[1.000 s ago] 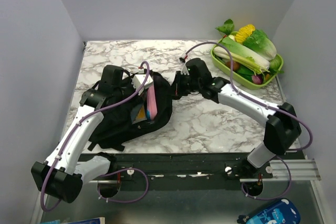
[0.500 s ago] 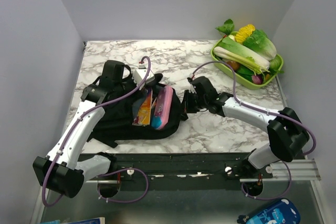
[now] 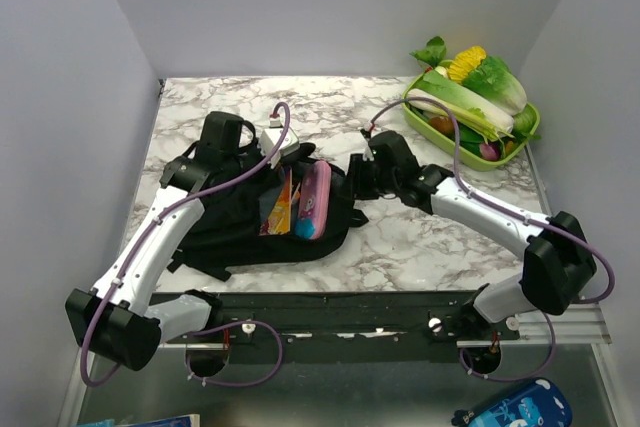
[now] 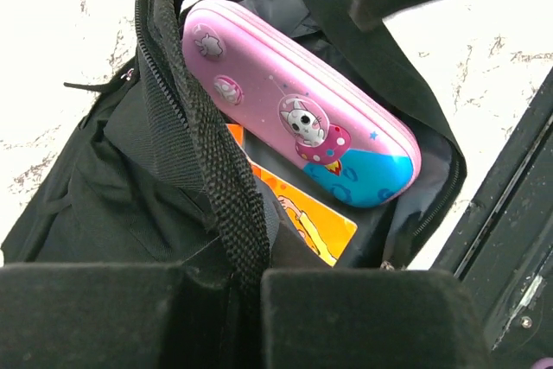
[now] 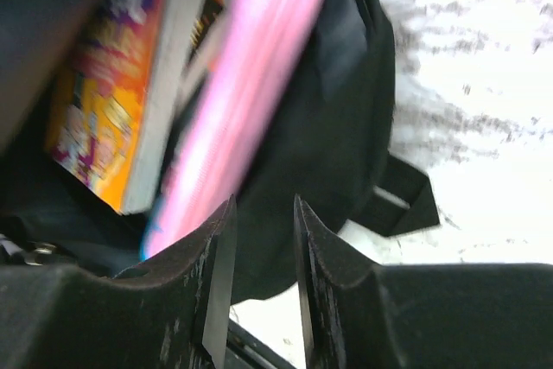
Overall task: Pack the student bag
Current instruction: Adjust the student bag at the center of the board.
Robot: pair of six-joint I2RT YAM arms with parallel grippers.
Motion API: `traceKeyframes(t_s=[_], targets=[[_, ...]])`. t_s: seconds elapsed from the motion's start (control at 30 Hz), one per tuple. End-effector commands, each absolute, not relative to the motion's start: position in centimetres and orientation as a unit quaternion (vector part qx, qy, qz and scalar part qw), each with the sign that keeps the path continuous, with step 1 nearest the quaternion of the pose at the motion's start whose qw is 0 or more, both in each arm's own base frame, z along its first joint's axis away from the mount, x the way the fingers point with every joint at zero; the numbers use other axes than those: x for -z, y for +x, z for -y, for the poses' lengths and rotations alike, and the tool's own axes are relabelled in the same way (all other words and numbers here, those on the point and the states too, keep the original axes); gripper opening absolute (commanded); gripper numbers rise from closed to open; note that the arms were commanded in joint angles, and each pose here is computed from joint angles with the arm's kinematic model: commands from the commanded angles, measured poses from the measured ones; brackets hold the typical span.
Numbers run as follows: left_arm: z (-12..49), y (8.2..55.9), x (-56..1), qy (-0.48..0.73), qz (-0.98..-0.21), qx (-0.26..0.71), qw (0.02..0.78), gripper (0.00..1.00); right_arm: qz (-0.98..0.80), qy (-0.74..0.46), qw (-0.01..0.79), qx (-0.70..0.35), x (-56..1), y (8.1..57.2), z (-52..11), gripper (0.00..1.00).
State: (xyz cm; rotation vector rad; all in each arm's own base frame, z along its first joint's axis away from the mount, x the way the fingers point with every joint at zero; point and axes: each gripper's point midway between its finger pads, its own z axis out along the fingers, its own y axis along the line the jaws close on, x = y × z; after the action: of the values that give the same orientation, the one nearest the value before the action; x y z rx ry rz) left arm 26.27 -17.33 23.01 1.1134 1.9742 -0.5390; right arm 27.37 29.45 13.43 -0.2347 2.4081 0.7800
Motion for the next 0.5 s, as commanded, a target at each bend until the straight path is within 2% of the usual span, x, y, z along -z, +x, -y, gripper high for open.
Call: traceKeyframes(t_s=[0.0,0.2,0.37,0.47], targets=[[18.1,25.5,-24.3,0.452,-0.753,0.231,0.418,0.09,-0.891,-0.093,0.362,-0.257,-17.3,30.8,-29.5,0.41],[18.0,24.9,-23.4,0.453,-0.757,0.235,0.409,0.09,-0.876,-0.082,0.398,-0.259,-18.7,33.0,-30.4,0.41],[18.0,24.8,-23.7,0.453,-0.755,0.236,0.411,0.09,-0.9,-0.082,0.351,-0.247,-14.4,33.5,-31.6,0.38],[18.0,24.8,-23.8,0.454,-0.754,0.235,0.412,0.09,-0.913,-0.081,0.311,-0.252,-11.8,32.5,-32.0,0.3]])
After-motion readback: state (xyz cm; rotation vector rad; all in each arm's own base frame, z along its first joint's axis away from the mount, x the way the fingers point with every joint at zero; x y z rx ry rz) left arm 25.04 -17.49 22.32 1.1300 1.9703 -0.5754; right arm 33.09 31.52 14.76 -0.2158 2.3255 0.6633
